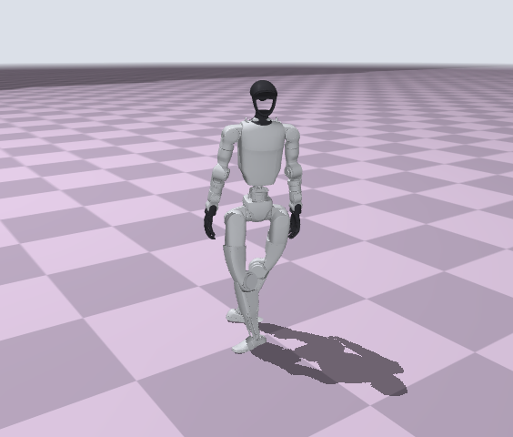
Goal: Upper body actions
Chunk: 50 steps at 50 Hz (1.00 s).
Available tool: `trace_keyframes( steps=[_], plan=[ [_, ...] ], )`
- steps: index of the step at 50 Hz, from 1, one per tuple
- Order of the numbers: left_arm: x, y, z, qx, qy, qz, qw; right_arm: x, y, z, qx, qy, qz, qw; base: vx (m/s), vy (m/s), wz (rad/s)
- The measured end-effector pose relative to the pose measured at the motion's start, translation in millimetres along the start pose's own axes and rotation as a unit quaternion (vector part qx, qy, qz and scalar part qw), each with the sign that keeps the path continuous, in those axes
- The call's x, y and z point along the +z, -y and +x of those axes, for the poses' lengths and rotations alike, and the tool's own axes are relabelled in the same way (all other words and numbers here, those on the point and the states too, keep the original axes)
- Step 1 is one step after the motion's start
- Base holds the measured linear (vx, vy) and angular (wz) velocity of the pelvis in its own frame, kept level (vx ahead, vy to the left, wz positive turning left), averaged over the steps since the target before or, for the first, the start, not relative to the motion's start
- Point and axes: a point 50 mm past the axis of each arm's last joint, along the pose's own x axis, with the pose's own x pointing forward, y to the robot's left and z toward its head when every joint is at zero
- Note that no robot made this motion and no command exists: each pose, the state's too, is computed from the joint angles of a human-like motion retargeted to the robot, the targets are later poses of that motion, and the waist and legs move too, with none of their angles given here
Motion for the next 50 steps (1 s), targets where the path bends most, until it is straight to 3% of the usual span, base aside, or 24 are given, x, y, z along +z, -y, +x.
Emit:
trace_keyframes(
  steps=[9,20,28,39,45,50],
  plan=[
    [1.7,29.1,0.9,-0.041,0.017,-0.022,0.999,0.4,-25.0,0.6,0.039,-0.003,-0.042,0.998,0.31,-0.18,-1.32],
    [20.4,28.1,-1.5,-0.034,0.05,0.001,0.998,101.9,-38.6,-15.4,0.043,0.162,-0.215,0.962,0.19,-0.08,-1.76],
    [19.7,28.8,-1.7,-0.036,0.039,-0.01,0.999,142.5,-52.2,-31.3,0.05,0.222,-0.266,0.937,0.13,0.07,-1.57],
    [-19.0,50.0,1.3,-0.074,-0.021,-0.05,0.996,80.8,-32.7,-10.0,0.021,0.11,-0.273,0.955,0.34,0.24,-0.92],
    [-5.0,39.9,0.7,-0.054,-0.003,-0.026,0.998,34.9,-24.7,-2.9,0.022,0.039,-0.125,0.991,0.18,0.17,-0.71],
    [0.6,26.7,0.5,-0.025,0.001,-0.003,1.0,5.8,-30.2,0.2,0.028,-0.004,-0.078,0.997,0.19,0.09,-0.31]
  ],
)
